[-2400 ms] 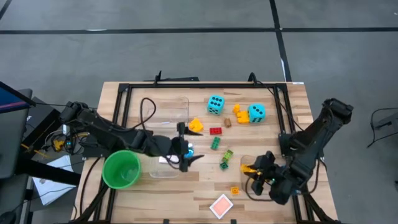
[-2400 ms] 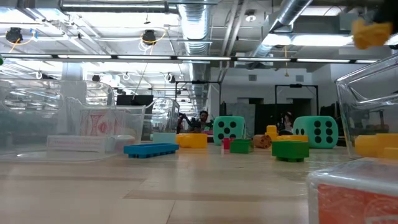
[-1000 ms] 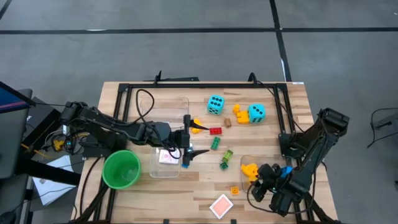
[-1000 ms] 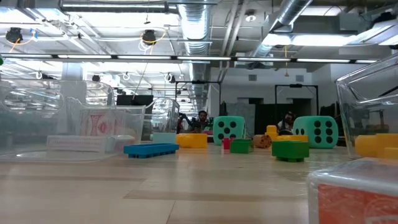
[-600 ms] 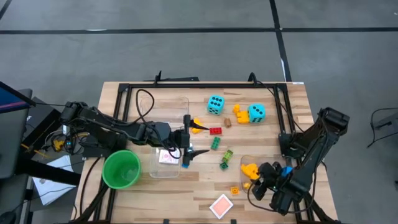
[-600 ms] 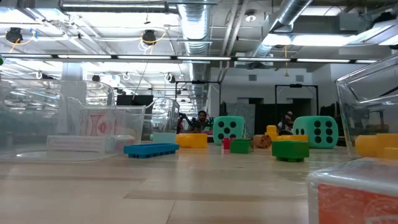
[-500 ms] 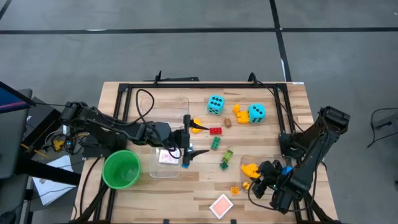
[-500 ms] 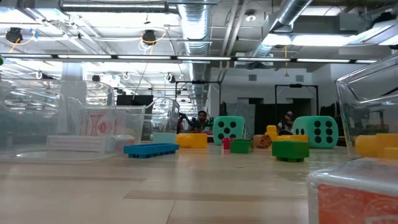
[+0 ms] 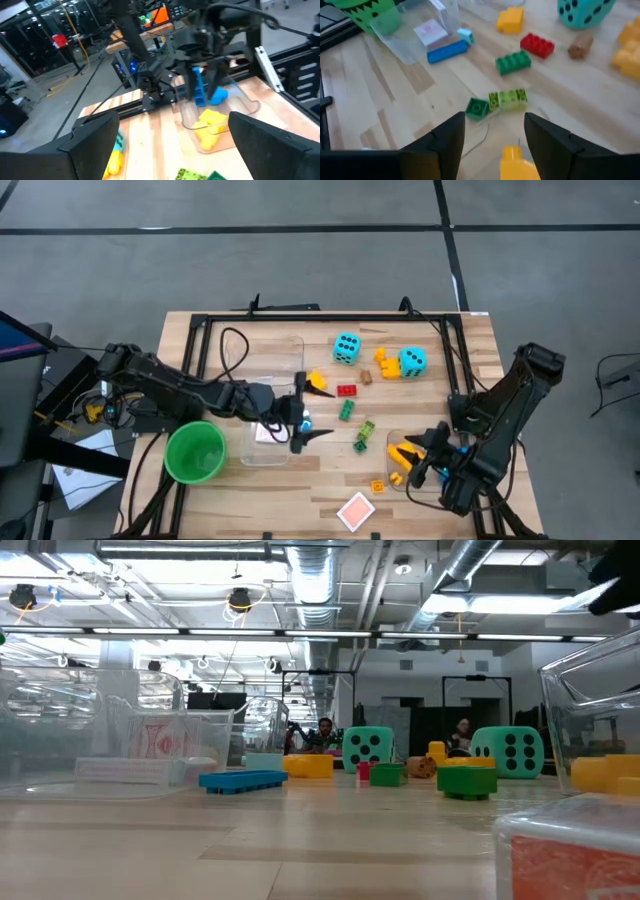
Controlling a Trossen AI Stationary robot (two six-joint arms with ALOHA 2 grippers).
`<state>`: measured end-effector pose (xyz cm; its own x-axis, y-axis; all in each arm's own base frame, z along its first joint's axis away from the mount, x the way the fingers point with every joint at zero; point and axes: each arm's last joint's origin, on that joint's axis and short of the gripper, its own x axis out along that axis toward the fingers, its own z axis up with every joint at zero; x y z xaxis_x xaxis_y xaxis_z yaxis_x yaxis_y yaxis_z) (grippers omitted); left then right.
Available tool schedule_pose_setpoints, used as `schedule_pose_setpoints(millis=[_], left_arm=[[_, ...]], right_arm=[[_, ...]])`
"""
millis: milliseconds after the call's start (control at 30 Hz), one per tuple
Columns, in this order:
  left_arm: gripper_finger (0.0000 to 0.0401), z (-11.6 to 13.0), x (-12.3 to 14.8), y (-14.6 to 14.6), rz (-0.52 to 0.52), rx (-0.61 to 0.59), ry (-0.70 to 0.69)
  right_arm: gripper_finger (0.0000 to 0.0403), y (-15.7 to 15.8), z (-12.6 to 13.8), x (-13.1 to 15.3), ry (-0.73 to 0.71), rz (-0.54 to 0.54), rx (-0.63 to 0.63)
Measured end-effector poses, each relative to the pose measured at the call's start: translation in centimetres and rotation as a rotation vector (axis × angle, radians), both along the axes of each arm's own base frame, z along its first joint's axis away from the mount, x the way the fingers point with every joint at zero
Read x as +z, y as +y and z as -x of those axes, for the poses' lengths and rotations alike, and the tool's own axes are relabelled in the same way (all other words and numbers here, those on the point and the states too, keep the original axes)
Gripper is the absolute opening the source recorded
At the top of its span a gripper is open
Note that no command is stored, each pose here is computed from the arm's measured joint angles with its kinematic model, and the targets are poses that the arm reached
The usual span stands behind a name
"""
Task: Pick & Place Toys
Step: Put the green game piece into the bottom right transparent bin
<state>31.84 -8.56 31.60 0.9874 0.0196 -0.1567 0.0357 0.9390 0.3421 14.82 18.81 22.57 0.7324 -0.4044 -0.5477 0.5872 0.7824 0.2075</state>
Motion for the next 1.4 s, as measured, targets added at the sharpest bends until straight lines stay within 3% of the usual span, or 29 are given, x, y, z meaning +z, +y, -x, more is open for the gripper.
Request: schedule_pose_setpoints(millis=[400, 833, 1133, 1400], left_arm=[[0.0369, 1.1, -0.7, -3.0, 0.055, -0.084, 0.069], [0.0369, 2.2, -1.2, -5.3, 0.228, -0.111, 0.139], [0.0369, 3.0, -1.6, -6.6, 0.278, -0.095, 0.175], [0.0369, 3.5, -1.7, -7.2, 0.286, -0.073, 0.179]], right_arm=[[0.0205, -2.6, -2.6, 0.3, 0.100, 0.177, -0.013], [0.0211, -4.4, -7.2, 2.7, 0.156, 0.314, 0.056], [0.0211, -8.1, -9.5, 2.5, 0.175, 0.280, -0.084], [0.0211, -11.2, -10.9, 0.3, 0.187, 0.186, -0.140]])
